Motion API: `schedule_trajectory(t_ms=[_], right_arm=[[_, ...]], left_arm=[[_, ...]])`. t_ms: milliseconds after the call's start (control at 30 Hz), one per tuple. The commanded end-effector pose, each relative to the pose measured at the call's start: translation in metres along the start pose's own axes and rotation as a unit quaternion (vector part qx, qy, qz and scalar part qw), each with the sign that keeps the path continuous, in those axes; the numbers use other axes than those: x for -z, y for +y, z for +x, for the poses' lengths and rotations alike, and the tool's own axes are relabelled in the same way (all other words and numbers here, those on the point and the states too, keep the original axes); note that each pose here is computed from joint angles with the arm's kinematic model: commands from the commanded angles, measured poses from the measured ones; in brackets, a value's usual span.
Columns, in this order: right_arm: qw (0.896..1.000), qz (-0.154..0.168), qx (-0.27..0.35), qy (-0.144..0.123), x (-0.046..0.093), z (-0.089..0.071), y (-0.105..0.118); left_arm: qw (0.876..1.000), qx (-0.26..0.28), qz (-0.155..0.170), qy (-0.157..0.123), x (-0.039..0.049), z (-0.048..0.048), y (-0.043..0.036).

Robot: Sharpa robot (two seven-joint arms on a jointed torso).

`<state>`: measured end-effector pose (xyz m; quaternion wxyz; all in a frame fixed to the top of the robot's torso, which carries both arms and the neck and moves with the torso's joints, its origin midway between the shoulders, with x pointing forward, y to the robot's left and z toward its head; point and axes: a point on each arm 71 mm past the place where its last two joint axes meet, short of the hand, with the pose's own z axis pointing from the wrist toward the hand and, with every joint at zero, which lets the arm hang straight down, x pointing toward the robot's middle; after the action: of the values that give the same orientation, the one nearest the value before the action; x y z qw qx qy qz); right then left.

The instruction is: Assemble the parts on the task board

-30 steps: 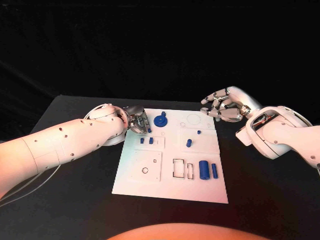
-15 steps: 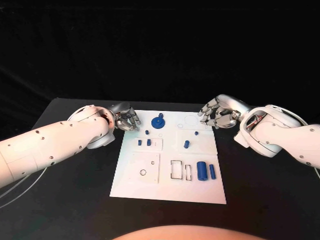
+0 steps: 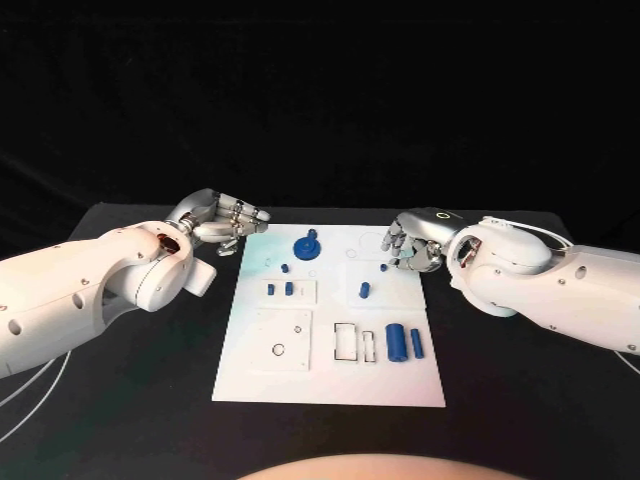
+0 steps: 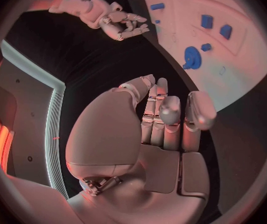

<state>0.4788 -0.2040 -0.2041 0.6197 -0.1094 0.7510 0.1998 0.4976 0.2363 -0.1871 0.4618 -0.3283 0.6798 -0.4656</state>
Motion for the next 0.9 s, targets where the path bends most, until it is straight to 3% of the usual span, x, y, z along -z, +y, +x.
schedule_trajectory(t_ms=[33,300,900], right_arm=[[0.998,0.018,0.062,0.012,-0.002,0.004,-0.002],[0.998,0.015,0.059,0.024,-0.007,0.01,0.003],[0.998,0.007,0.051,0.032,-0.015,0.023,0.009]], left_arm=[[0.988,0.154,0.023,-0.015,0.0065,-0.0015,-0.0066],[0.98,0.199,0.026,-0.014,0.0169,-0.0039,-0.0094],[0.979,0.202,0.033,0.004,0.0196,0.0004,-0.0143]])
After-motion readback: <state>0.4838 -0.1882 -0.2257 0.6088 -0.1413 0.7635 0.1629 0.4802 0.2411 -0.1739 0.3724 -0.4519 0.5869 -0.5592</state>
